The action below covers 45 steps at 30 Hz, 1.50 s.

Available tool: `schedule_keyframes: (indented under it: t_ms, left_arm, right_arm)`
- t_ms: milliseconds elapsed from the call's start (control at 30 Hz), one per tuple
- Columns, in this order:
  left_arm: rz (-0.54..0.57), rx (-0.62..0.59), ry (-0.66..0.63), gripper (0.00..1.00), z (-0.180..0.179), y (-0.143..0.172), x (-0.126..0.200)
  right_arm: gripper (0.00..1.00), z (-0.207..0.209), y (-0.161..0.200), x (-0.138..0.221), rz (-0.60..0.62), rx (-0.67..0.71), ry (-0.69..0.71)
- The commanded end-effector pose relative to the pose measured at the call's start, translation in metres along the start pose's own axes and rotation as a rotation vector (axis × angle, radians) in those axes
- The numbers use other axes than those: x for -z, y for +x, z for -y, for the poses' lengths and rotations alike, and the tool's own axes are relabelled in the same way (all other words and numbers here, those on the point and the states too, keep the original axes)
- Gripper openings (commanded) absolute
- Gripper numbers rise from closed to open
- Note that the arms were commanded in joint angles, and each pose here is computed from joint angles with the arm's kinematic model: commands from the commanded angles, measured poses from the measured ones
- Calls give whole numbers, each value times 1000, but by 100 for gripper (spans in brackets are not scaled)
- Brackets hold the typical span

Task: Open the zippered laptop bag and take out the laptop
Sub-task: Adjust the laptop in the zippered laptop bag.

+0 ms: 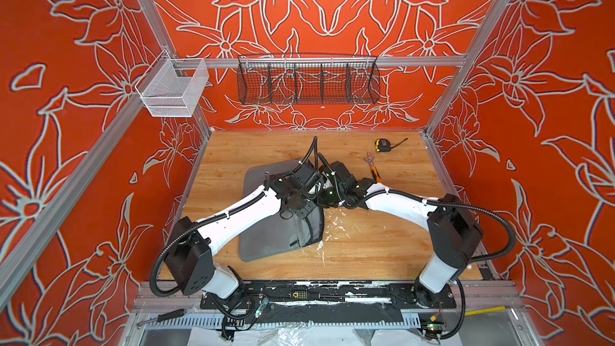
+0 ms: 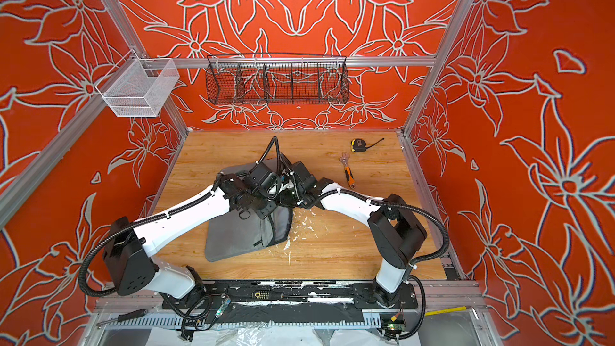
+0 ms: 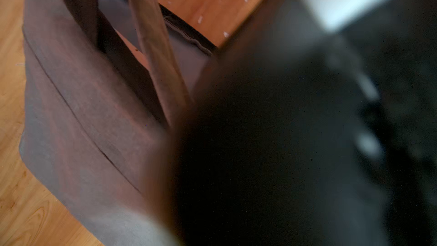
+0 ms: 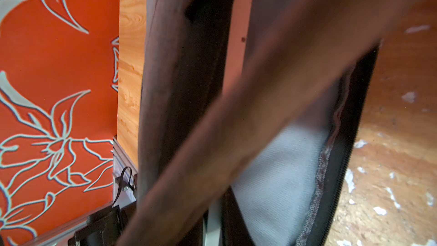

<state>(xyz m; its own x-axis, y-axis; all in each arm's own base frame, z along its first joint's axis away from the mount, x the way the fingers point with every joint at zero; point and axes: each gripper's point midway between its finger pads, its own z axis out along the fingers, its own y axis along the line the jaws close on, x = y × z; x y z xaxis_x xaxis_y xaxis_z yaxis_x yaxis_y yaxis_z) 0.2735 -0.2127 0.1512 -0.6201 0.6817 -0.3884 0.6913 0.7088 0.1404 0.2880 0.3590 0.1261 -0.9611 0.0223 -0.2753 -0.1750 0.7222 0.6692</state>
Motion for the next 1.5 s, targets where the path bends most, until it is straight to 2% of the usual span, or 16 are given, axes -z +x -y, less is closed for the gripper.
schedule_keyframes:
  t_ms: [0,167,467,633,867,1067,1167,1267,1467]
  left_arm:
    - [-115,-80,25,0,5,38,9]
    - [-106,-102,10,0,3,49,14]
    - [-11,-122,26,0,9,54,16]
    - [-13,-44,-54,0,-6,50,13]
    - [9,187,-92,0,-19,39,15]
    - [106,362,-48,0,-15,39,7]
    - [144,408,-27,0,-13,36,6]
    - [167,388,58,0,1,30,5]
    - [219,266,272,0,38,18,8]
  right_arm:
    - [0,4,6,11,-16,97,38]
    - [0,7,12,12,-30,95,39]
    - [0,2,5,20,-10,117,43]
    - [0,0,10,18,-16,85,9]
    - [0,8,41,-12,-32,-37,-67]
    - [0,21,50,-18,1,-100,-60]
    - [0,30,51,-14,18,-102,-27]
    - [0,35,50,-10,40,-97,-9]
    - [0,37,34,5,52,-43,33]
